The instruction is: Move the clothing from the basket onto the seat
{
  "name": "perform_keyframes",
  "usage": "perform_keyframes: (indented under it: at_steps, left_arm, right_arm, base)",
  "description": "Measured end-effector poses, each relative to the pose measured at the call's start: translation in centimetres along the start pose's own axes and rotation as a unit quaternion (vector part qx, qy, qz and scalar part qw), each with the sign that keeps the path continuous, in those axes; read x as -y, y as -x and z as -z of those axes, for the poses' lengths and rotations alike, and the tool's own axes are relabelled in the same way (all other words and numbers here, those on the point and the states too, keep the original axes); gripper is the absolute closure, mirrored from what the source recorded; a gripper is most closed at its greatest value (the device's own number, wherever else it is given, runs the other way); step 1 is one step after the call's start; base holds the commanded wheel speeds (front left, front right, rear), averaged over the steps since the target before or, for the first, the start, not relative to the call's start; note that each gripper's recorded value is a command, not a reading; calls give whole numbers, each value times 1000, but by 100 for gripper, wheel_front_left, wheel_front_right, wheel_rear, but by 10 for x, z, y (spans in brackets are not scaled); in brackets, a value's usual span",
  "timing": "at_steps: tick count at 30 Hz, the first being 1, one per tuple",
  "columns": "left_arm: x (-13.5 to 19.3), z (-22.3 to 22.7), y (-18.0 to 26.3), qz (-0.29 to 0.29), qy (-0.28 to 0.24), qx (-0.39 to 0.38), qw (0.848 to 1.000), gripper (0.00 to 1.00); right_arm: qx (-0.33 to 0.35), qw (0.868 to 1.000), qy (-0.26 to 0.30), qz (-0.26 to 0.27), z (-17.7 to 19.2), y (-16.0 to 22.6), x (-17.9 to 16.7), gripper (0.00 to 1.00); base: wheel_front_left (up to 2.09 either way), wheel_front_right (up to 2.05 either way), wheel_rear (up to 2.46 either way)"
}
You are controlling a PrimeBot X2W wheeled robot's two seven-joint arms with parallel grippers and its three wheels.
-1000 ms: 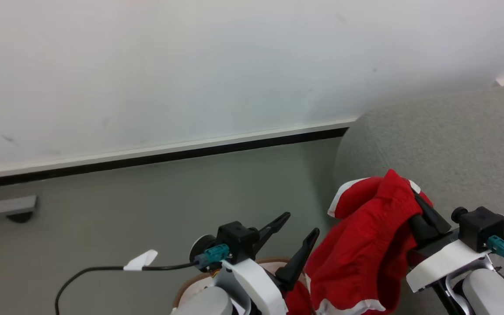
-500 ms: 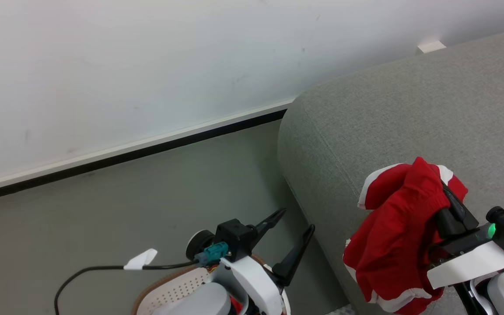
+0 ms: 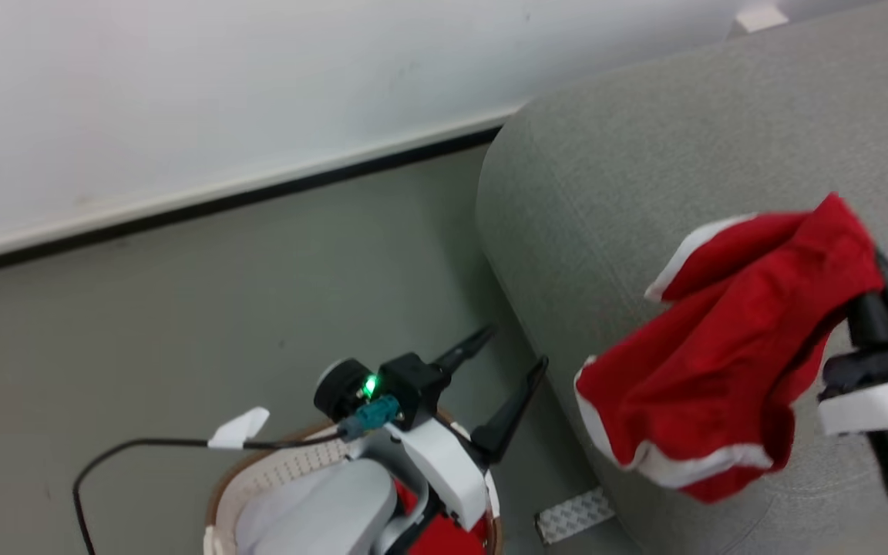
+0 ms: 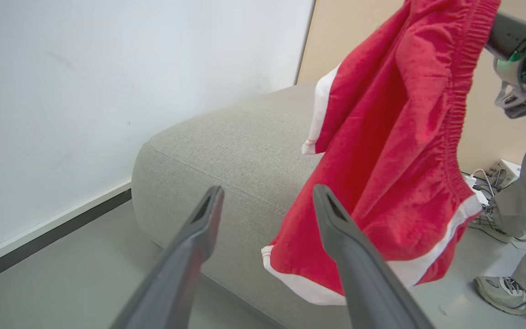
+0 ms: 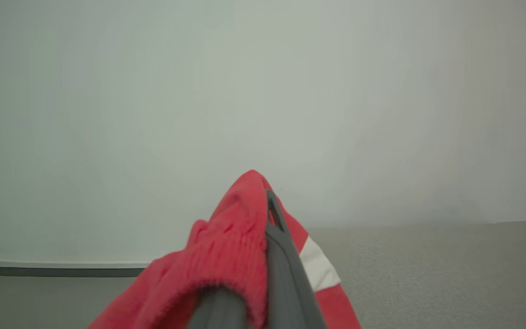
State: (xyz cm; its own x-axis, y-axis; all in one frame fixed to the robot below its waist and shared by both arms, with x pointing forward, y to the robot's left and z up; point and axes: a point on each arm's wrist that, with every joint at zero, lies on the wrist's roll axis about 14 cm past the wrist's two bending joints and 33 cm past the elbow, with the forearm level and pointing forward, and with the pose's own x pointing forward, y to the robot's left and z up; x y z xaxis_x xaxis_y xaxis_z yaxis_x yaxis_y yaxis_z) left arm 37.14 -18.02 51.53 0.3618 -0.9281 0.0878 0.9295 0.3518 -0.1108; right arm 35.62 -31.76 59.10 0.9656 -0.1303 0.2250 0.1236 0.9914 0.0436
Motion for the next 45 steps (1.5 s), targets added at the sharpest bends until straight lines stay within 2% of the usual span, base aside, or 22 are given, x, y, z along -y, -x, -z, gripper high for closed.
perform_keyframes:
  at_steps: [8,18,25,29,33,35,38,40,41,43,44,45]
  left_arm:
    - [-43,25,-5,-9,-2,-9,1000,0]
    - [-99,75,8,-46,31,-35,998,0]
    - [-128,109,27,-77,53,-59,994,0]
    - [-140,121,38,-97,59,-67,991,0]
    - [-144,125,44,-108,64,-71,990,0]
    - [-144,122,45,-111,64,-69,989,0]
    - [-144,118,46,-113,60,-67,989,0]
    - [-145,115,47,-117,59,-65,989,0]
    - [-145,113,47,-117,57,-65,989,0]
    - [-142,109,47,-117,56,-64,990,0]
    - [-141,108,48,-117,56,-64,990,0]
    - [-139,106,48,-116,55,-64,990,0]
  right_arm:
    - [-10,999,25,19,0,-59,33,100]
    - [2,993,83,80,-15,-139,101,100]
    - [-6,987,108,117,-5,-183,132,100]
    - [-84,982,111,126,49,-189,137,100]
    - [-184,970,96,124,116,-176,128,100]
    - [-237,959,90,130,143,-158,130,100]
    - [-319,933,104,132,176,-127,134,100]
    - [-346,923,107,130,186,-116,133,100]
    - [-355,920,107,131,189,-111,133,93]
    - [-372,913,108,130,193,-102,133,58]
    - [-375,911,108,129,193,-100,132,21]
    - [-376,911,109,127,191,-99,131,0]
  base:
    - [0,0,0]
    - [0,0,0]
    - [0,0,0]
    - [0,0,0]
    - [0,0,0]
    - [0,0,0]
    - [0,0,0]
    - [0,0,0]
    - [0,0,0]
    - [0,0,0]
    - [0,0,0]
    - [0,0,0]
